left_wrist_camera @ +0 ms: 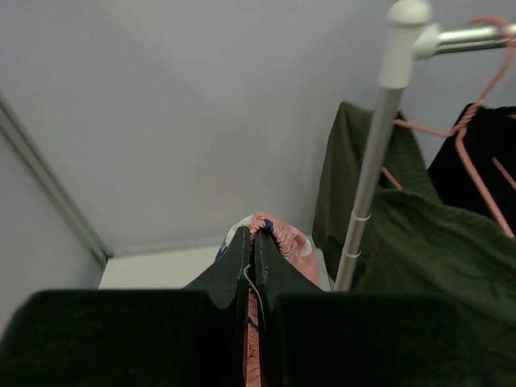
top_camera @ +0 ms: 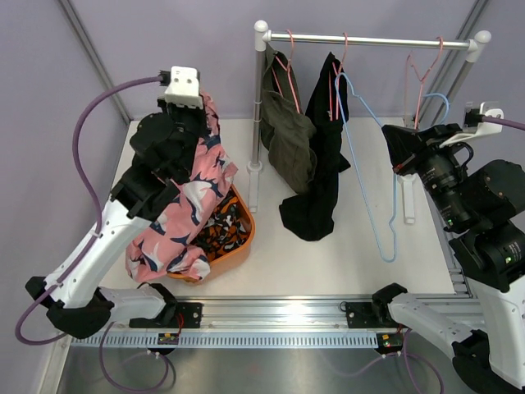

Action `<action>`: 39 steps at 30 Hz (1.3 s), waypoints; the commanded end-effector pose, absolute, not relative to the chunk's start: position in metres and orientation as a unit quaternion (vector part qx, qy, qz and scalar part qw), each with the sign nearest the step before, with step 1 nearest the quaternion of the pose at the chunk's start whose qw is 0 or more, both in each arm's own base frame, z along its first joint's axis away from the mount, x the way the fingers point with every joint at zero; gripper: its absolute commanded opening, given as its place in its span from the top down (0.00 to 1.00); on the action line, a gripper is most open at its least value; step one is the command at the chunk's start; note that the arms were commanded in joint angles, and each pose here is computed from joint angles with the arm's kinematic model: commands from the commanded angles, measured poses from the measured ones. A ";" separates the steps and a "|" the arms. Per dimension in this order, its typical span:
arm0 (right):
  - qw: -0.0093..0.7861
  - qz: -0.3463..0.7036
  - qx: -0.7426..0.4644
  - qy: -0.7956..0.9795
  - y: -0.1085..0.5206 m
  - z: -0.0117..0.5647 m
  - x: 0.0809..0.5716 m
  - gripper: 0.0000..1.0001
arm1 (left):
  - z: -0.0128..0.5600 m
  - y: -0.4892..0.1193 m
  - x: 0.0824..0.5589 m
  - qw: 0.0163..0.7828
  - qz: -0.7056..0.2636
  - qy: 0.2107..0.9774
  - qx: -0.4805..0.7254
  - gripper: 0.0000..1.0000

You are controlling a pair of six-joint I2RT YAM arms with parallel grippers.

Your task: Remove the shorts from the hanger

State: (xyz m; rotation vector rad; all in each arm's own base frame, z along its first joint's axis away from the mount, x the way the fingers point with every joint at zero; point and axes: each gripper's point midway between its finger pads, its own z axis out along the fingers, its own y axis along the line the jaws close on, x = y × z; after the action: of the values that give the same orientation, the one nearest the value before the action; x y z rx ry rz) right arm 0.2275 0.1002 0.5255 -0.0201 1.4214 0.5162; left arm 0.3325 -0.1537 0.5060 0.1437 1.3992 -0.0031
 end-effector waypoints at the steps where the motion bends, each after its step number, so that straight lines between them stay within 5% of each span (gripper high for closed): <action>1: 0.734 0.226 -0.005 0.641 0.096 0.527 0.226 1.00 | 0.502 -0.119 0.329 0.733 -0.092 0.669 -0.077 1.00; 9: 0.731 0.217 -0.001 0.647 0.092 0.522 0.225 1.00 | 0.282 -0.068 0.332 0.554 -0.126 0.791 -0.226 1.00; 15: 0.724 0.216 -0.003 0.655 0.095 0.517 0.228 1.00 | 0.138 -0.053 0.301 0.425 -0.180 0.811 -0.359 1.00; 25: 0.695 0.195 -0.005 0.693 0.096 0.497 0.238 1.00 | 0.075 -0.065 0.305 0.322 -0.174 0.851 -0.376 1.00; 32: 0.684 0.177 0.004 0.708 0.092 0.487 0.243 1.00 | 0.121 -0.054 0.339 0.375 -0.146 0.848 -0.345 0.67; 39: 0.688 0.157 0.017 0.708 0.078 0.491 0.234 1.00 | 0.167 -0.056 0.364 0.410 -0.151 0.842 -0.315 0.22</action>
State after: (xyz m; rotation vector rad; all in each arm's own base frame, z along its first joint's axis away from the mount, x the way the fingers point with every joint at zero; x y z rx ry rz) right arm 0.2440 0.0931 0.4740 0.0104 1.6320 0.3925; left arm 0.3532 -0.0573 0.1356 -0.8519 2.1837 -0.3721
